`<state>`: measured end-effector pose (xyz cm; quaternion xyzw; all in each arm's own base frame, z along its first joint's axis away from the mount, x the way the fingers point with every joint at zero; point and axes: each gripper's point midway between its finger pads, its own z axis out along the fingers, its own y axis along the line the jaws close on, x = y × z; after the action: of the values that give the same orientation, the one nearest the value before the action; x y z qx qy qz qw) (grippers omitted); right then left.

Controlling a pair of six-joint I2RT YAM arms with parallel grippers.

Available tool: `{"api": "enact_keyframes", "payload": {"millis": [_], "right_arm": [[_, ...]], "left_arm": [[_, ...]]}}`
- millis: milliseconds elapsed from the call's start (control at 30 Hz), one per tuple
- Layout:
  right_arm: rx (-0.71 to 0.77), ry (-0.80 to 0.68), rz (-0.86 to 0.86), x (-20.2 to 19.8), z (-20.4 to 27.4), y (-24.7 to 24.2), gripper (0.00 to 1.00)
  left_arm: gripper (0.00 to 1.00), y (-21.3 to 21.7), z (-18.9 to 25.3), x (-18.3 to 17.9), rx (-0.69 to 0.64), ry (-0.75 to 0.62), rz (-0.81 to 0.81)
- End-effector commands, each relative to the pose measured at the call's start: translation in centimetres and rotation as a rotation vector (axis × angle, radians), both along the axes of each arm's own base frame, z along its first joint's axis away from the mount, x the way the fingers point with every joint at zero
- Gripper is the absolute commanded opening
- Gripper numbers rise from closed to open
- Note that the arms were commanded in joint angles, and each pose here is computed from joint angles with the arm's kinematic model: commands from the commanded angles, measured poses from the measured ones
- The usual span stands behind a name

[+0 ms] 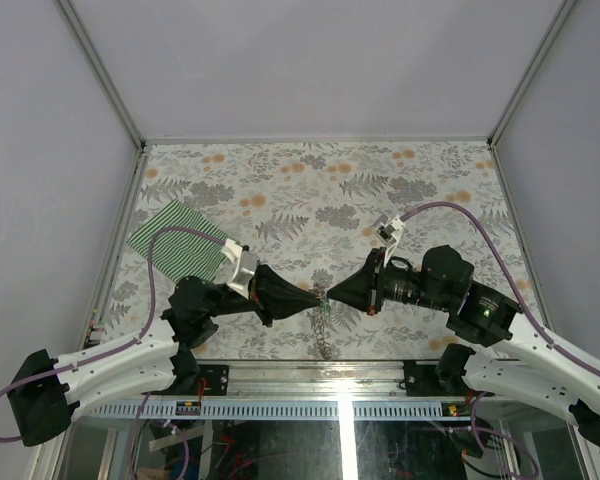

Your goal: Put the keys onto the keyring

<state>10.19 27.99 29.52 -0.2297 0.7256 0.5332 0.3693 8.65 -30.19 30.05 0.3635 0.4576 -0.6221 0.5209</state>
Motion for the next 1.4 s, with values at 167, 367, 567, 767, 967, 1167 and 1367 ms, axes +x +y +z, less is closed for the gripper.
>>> {"api": "enact_keyframes", "payload": {"millis": [167, 367, 567, 767, 967, 1167, 1367], "right_arm": [[0.055, -0.062, 0.011, 0.0, 1.9, 0.3, 0.17], [-0.012, -0.114, -0.073, 1.3, 1.6, -1.1, 0.41], [-0.077, -0.204, -0.215, 3.2, 1.8, -3.6, 0.48], [-0.194, -0.278, -0.339, 4.9, 1.7, -6.5, 0.66], [-0.417, -0.271, -0.425, 6.3, 0.5, -9.2, 0.91], [-0.463, -0.242, -0.371, 5.9, -0.7, -8.5, 0.99], [-0.482, -0.216, -0.371, 5.8, -2.4, -8.5, 0.99]], "left_arm": [[0.0, 0.5, 4.5, -0.4, -0.122, -0.1, 0.003], [0.0, 0.3, 4.0, -0.2, -0.102, -0.087, 0.007], [0.0, 0.1, 2.9, 1.4, -0.044, -0.023, 0.082], [0.0, -0.1, 0.0, 4.9, 0.11, 0.087, 0.256], [0.0, 0.6, -3.3, 8.1, 0.294, 0.179, 0.429], [0.0, -0.1, -6.8, 10.3, 0.449, 0.241, 0.502], [0.0, -1.9, -9.4, 12.7, 0.55, 0.267, 0.538]]}}
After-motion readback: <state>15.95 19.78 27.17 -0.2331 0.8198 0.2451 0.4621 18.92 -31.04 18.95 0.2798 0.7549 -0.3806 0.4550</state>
